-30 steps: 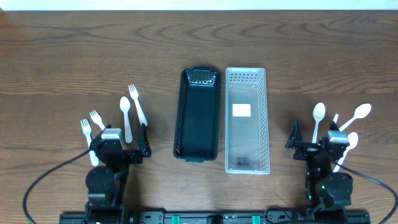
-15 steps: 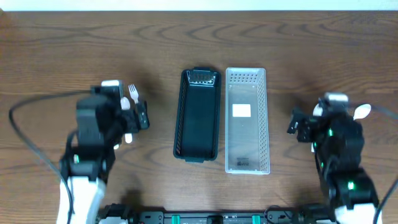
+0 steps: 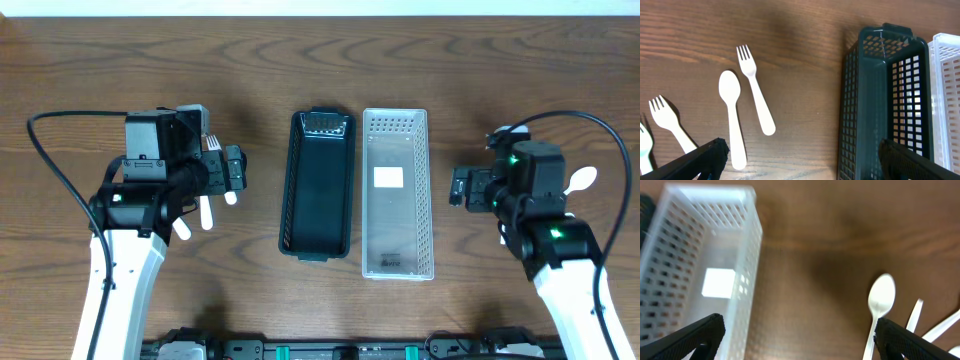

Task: Pack container
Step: 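Raise both arms and move grippers over the cutlery near the trays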

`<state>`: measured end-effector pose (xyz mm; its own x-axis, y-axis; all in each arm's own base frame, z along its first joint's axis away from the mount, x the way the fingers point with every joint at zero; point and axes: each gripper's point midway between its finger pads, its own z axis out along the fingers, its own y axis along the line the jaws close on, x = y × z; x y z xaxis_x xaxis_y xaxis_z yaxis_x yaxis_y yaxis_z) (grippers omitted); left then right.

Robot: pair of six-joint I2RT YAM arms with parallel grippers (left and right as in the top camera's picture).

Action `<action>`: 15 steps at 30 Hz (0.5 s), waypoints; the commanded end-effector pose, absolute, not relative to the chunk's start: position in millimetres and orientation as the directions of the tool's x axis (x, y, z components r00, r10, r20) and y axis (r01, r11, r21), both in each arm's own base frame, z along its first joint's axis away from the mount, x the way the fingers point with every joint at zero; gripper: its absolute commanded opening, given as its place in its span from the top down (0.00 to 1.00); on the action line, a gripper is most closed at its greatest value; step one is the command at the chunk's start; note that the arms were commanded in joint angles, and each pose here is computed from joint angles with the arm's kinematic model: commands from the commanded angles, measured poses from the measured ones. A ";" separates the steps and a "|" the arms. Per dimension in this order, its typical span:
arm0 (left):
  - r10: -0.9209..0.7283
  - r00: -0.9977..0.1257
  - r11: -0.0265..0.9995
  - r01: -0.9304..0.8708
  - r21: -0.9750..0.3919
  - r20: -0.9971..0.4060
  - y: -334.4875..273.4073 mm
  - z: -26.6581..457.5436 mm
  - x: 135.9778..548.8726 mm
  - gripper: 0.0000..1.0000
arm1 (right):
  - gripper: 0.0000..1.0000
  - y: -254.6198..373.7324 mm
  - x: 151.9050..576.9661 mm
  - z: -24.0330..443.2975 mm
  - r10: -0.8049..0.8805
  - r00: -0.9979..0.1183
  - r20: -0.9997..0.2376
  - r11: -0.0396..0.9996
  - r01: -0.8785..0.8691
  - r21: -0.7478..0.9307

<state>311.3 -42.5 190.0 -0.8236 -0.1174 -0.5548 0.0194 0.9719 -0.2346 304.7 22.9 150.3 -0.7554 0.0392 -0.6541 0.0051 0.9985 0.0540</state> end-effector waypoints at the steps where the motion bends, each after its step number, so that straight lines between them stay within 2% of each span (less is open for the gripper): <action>1: -0.118 -0.843 0.968 0.020 -0.251 -0.525 -46.7 185.8 314.1 0.01 | 0.01 19.0 306.7 136.5 0.082 -0.794 -0.602 0.997 0.054 0.063; 8: -0.091 -0.921 0.970 0.005 -0.245 -0.379 -55.1 142.3 312.8 0.05 | 0.02 16.9 304.4 102.1 0.112 -0.861 -0.496 0.994 0.098 0.054; 11: -0.063 -0.942 0.970 0.020 -0.242 -0.331 -64.3 126.1 313.0 0.09 | 0.18 14.9 301.2 92.5 0.120 -0.879 -0.461 0.993 0.114 0.043; 15: -0.026 -0.961 0.971 0.042 -0.237 -0.276 -75.6 109.0 310.3 0.17 | 0.21 14.8 300.5 88.9 0.119 -0.885 -0.449 0.993 0.114 0.039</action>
